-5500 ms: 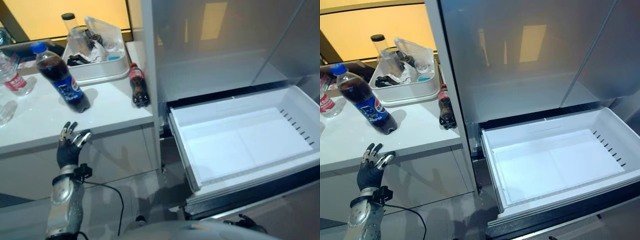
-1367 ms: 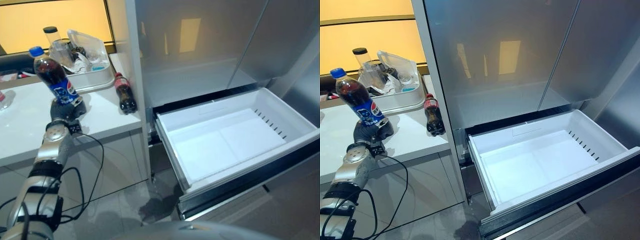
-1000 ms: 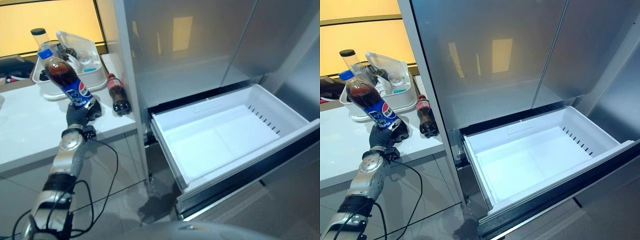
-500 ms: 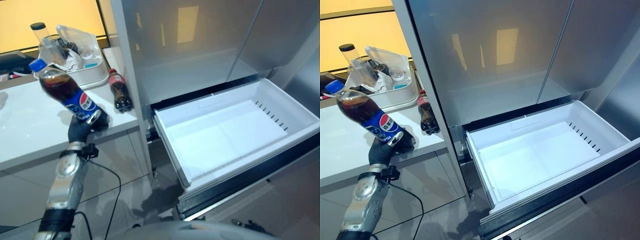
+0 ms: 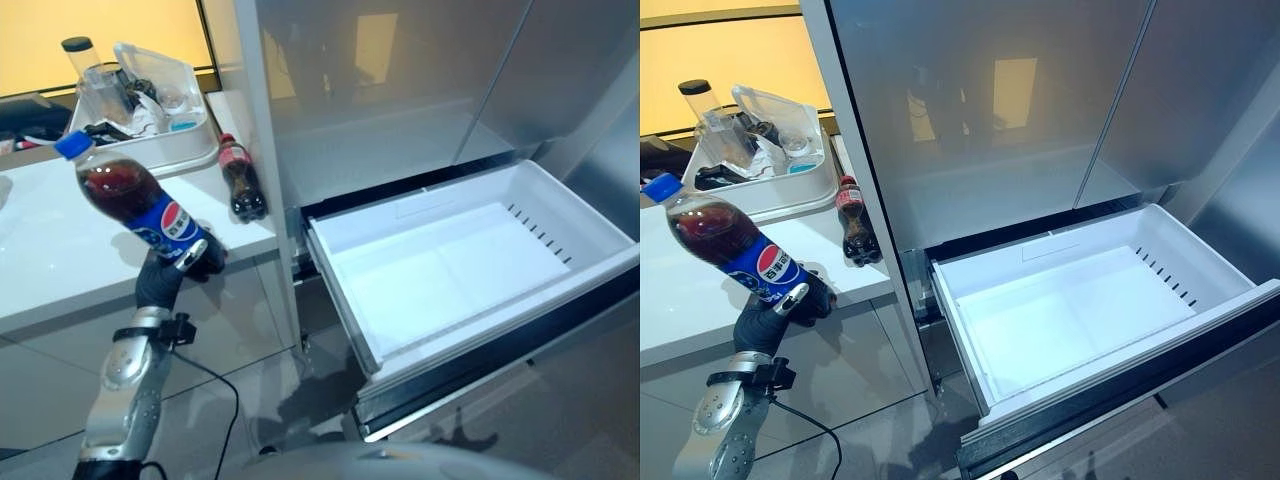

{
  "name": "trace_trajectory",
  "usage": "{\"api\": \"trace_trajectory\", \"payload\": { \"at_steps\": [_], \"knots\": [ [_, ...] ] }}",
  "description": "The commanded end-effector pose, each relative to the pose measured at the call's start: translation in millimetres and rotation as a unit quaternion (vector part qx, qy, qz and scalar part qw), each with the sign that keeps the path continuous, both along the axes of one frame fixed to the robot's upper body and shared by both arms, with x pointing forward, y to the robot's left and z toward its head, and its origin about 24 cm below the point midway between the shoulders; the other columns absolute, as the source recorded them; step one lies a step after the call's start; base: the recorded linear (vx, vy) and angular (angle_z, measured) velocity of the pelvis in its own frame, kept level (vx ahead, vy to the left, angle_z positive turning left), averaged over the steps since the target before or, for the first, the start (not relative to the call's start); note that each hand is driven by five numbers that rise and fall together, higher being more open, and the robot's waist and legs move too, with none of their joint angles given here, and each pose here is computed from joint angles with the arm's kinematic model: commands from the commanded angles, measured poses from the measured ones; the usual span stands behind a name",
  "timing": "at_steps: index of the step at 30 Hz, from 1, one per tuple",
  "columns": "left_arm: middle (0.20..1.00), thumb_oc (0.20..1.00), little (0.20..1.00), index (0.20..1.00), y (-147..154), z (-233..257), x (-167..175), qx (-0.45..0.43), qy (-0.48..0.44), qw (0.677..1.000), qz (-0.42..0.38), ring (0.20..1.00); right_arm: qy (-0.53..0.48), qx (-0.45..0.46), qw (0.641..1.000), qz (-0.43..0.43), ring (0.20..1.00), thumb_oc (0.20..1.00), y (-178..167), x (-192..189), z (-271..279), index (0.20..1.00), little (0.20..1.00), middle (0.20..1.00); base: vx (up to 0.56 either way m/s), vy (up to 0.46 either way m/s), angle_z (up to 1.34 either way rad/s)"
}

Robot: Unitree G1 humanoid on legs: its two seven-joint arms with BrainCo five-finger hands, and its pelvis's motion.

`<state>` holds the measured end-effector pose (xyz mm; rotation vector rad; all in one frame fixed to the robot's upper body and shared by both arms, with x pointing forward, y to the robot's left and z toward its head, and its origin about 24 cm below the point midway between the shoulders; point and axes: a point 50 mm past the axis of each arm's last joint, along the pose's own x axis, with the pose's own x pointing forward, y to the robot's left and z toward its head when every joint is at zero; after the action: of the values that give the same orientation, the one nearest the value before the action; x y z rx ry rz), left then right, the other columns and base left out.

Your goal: Take the drinks into the refrigerator

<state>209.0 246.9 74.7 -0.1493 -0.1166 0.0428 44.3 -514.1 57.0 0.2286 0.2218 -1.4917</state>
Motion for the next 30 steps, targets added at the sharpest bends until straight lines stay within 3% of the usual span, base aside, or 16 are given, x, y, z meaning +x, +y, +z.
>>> {"api": "trace_trajectory", "payload": {
  "at_steps": [1, 2, 3, 4, 5, 6, 7, 10, 12, 14, 15, 19, 22, 23, 25, 30],
  "knots": [
    [0.200, 0.200, 0.200, 0.200, -25.9, 29.1, 11.1, -0.010, -0.075, 0.994, -0.073, 0.200, -0.074, -0.130, 0.989, -0.018, 1.000, 1.000, -29.5, 16.4, 95.6, 1.000, 1.000, 1.000, 0.00, 0.000, 0.00],
    [0.200, 0.200, 0.200, 0.200, -26.8, 29.1, 11.7, -0.011, -0.077, 0.994, -0.073, 0.200, -0.075, -0.131, 0.988, -0.019, 1.000, 1.000, -30.1, 15.8, 97.6, 1.000, 1.000, 1.000, 0.00, 0.000, 0.00],
    [0.200, 0.200, 0.200, 0.200, -56.8, 28.3, 19.8, -0.021, -0.079, 0.989, -0.124, 0.200, 0.011, -0.124, 0.991, -0.038, 1.000, 1.000, -22.9, 16.2, 68.7, 1.000, 1.000, 1.000, 0.00, 0.000, 0.00],
    [0.200, 0.200, 0.200, 0.200, -49.0, 21.7, 18.4, 0.006, -0.058, 0.992, -0.112, 0.200, -0.056, -0.107, 0.992, 0.041, 1.000, 1.000, -4.4, 72.9, 54.7, 1.000, 1.000, 1.000, -0.01, 0.040, -0.16],
    [0.200, 0.200, 0.200, 0.200, -33.9, 26.2, 18.6, -0.017, -0.067, 0.995, -0.070, 0.200, -0.044, -0.101, 0.993, 0.040, 1.000, 1.000, 18.8, 90.7, 24.0, 1.000, 1.000, 1.000, -0.04, 0.053, -0.32],
    [0.200, 0.200, 0.200, 0.200, -28.7, 26.2, 18.0, -0.010, -0.067, 0.997, -0.046, 0.200, -0.046, -0.133, 0.984, 0.105, 1.000, 1.000, 52.2, 121.2, 11.3, 1.000, 1.000, 1.000, -0.03, 0.070, -0.34],
    [0.200, 0.200, 0.200, 0.200, -21.0, 23.5, 14.7, -0.008, -0.065, 0.998, -0.017, 0.200, -0.086, -0.159, 0.973, 0.141, 1.000, 1.000, 85.0, 129.2, 4.1, 1.000, 1.000, 1.000, -0.04, 0.044, -0.19],
    [0.200, 0.200, 0.200, 0.200, -15.5, 19.7, 9.8, 0.002, -0.055, 0.998, -0.005, 0.200, -0.086, -0.201, 0.959, 0.181, 1.000, 1.000, 118.1, 128.8, 6.7, 1.000, 1.000, 1.000, -0.01, 0.030, 0.01],
    [0.200, 0.200, 0.200, 0.200, -13.6, 12.7, 7.5, 0.015, -0.047, 0.999, 0.006, 0.200, -0.143, -0.268, 0.919, 0.250, 1.000, 1.000, 167.1, 141.8, 28.2, 1.000, 1.000, 1.000, -0.01, 0.012, 0.03],
    [0.200, 0.200, 0.200, 0.200, -14.0, 11.3, 6.4, 0.019, -0.044, 0.999, 0.002, 0.200, -0.159, -0.265, 0.911, 0.273, 1.000, 1.000, 177.0, 142.2, 29.9, 1.000, 1.000, 1.000, -0.01, -0.002, -0.03],
    [0.200, 0.200, 0.200, 0.200, -15.1, 10.1, 5.1, 0.024, -0.043, 0.999, -0.003, 0.200, -0.180, -0.294, 0.884, 0.316, 1.000, 1.000, 190.3, 148.0, 45.9, 1.000, 1.000, 1.000, 0.00, 0.000, 0.00],
    [0.200, 0.200, 0.200, 0.200, -14.2, 8.6, 2.9, 0.037, -0.040, 0.998, -0.010, 0.200, -0.183, -0.308, 0.852, 0.382, 1.000, 1.000, 203.1, 152.9, 55.5, 1.000, 1.000, 1.000, -0.01, -0.006, -0.02],
    [0.200, 0.200, 0.200, 0.200, -13.2, 3.9, 2.0, 0.057, -0.029, 0.998, -0.024, 0.200, -0.138, -0.324, 0.799, 0.488, 1.000, 1.000, 214.5, 163.4, 60.3, 1.000, 1.000, 1.000, 0.00, 0.000, 0.00],
    [0.200, 0.200, 0.200, 0.200, -13.2, 3.7, 1.9, 0.057, -0.029, 0.998, -0.024, 0.200, -0.138, -0.324, 0.798, 0.489, 1.000, 1.000, 214.3, 163.6, 60.4, 1.000, 1.000, 1.000, 0.00, 0.000, 0.00],
    [0.200, 0.200, 0.200, 0.200, -13.8, 0.2, 3.5, 0.065, -0.022, 0.997, -0.032, 0.200, -0.114, -0.345, 0.758, 0.541, 1.000, 1.000, 222.4, 171.9, 68.8, 1.000, 1.000, 1.000, 0.00, -0.017, 0.07],
    [0.200, 0.200, 0.200, 0.200, -20.3, -9.8, 9.5, 0.082, -0.003, 0.996, -0.044, 0.200, -0.131, -0.319, 0.706, 0.618, 1.000, 1.000, 246.5, 195.5, 69.3, 1.000, 1.000, 1.000, 0.00, -0.010, 0.08]
  ]
}}
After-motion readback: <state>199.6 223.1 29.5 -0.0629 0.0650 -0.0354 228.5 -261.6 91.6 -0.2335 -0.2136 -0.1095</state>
